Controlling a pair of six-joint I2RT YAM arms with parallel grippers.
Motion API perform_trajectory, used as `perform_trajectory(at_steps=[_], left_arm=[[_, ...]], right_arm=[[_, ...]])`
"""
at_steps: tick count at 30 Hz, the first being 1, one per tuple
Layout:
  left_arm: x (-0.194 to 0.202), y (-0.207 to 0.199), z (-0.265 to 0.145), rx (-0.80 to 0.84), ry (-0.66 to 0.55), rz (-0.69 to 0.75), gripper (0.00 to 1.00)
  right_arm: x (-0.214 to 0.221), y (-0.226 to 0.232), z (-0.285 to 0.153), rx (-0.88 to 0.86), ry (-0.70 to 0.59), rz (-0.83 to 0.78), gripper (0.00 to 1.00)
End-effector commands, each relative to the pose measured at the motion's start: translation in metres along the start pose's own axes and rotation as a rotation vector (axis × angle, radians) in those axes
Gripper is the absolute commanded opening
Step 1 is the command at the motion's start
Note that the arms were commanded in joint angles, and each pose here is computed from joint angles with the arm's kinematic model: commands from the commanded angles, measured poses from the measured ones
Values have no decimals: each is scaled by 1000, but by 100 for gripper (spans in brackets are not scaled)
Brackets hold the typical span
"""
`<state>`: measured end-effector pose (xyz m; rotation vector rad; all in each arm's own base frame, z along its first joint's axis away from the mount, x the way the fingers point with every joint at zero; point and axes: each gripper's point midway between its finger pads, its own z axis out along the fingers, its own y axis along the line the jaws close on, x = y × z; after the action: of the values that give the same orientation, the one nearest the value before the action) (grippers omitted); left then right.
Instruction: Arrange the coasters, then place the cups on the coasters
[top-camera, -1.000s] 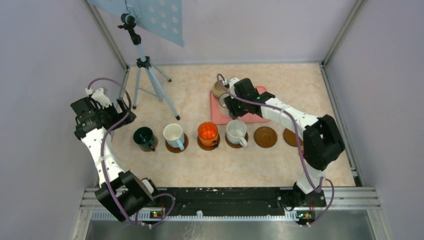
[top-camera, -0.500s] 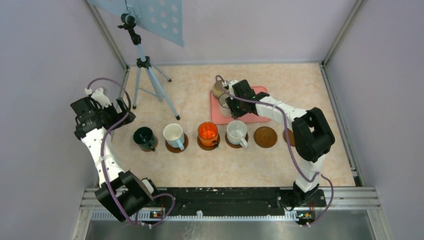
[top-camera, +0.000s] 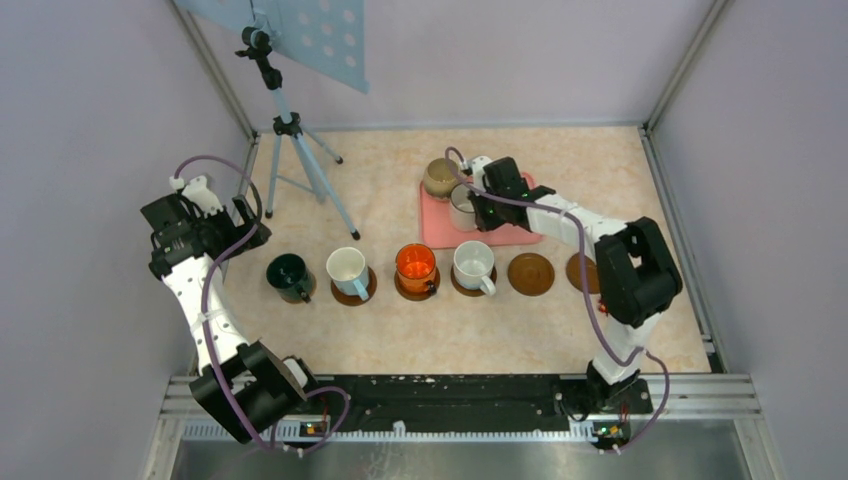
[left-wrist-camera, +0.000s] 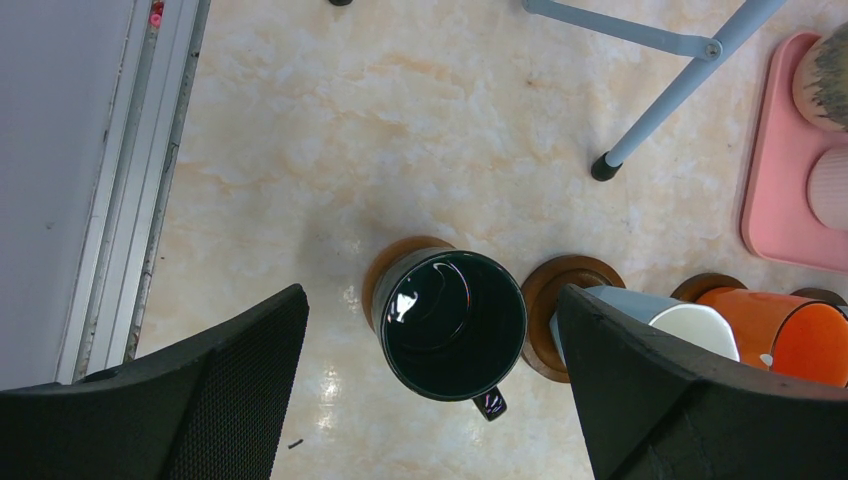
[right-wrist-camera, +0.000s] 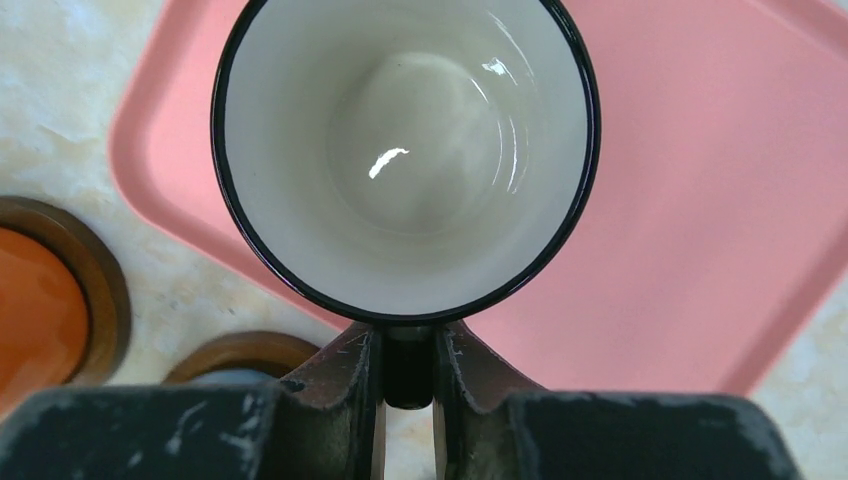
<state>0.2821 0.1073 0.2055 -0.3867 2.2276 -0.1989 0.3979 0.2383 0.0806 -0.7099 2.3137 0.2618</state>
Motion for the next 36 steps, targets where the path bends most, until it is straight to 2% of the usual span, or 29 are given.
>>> perform_trajectory(at_steps=[1, 9, 12, 16, 20, 27, 36], left_arm=[[-17, -3, -2, 13, -57, 38, 99], [-18, -7, 3, 43, -49, 16, 99], [-17, -8, 4, 54, -46, 8, 99], [-16, -8, 5, 58, -43, 6, 99], [-17, -9, 6, 64, -43, 7, 99], [-19, -10, 7, 71, -43, 5, 99], [-25, -11, 6, 76, -52, -1, 99]], right_arm=[[-21, -32, -41, 55, -129, 2, 0], [-20, -53, -113, 146, -288, -9, 0], [3, -47, -132, 138, -252, 26, 0], [44, -43, -153, 169, -177, 151, 0], [74, -31, -162, 131, -160, 151, 0], [90, -34, -170, 150, -204, 33, 0], [104, -44, -154, 194, -114, 15, 0]])
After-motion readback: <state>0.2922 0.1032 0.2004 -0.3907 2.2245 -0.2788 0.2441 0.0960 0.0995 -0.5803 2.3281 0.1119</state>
